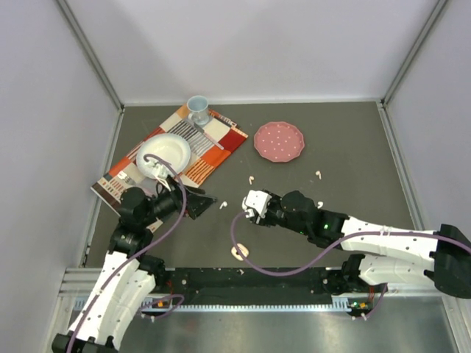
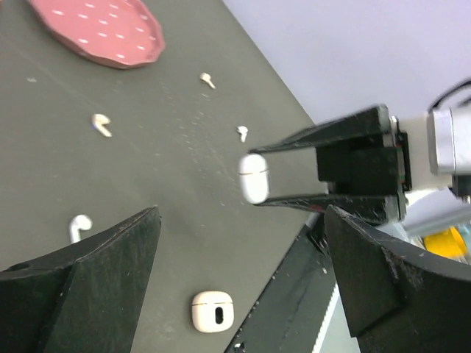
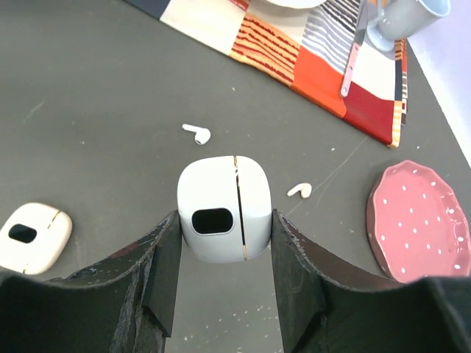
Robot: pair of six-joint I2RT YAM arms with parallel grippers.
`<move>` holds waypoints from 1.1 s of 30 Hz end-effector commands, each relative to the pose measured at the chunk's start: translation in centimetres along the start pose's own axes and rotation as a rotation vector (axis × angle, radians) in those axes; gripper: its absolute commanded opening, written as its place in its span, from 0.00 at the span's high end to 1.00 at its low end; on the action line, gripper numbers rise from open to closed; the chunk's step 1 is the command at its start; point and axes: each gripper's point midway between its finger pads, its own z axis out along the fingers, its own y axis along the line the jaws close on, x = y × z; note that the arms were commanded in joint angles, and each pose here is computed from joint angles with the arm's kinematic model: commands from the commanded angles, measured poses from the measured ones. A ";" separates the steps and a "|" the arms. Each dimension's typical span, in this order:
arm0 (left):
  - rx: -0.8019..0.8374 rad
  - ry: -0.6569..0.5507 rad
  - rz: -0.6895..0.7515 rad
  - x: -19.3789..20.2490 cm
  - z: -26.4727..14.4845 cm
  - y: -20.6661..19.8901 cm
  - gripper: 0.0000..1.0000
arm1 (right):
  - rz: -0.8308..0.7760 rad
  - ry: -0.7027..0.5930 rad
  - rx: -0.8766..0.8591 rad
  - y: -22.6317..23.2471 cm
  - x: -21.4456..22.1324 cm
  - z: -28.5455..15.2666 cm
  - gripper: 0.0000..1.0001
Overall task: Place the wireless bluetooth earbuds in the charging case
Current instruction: Pass from the right arm to the left
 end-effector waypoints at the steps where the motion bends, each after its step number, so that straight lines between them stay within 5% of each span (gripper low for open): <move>1: 0.145 -0.032 0.062 -0.4 1.6 -3.0 0.04 | 0.072 -0.183 0.028 -1.1 -5.7 -0.3 0.99; 8: 0.196 0.117 0.091 3.1 4.8 -4.7 0.10 | 0.096 -0.252 0.012 -1.1 -7.6 -1.0 0.99; 22: 0.208 0.116 0.089 3.0 6.6 -5.1 0.18 | 0.079 -0.276 -0.017 -0.5 -8.2 -1.5 0.99; 28: 0.232 0.130 0.094 3.6 6.9 -5.7 0.34 | 0.079 -0.276 -0.016 -0.5 -8.1 -1.5 0.98; 33: 0.246 0.140 0.096 3.8 7.0 -5.9 0.39 | 0.079 -0.278 -0.018 -0.4 -8.2 -1.5 0.98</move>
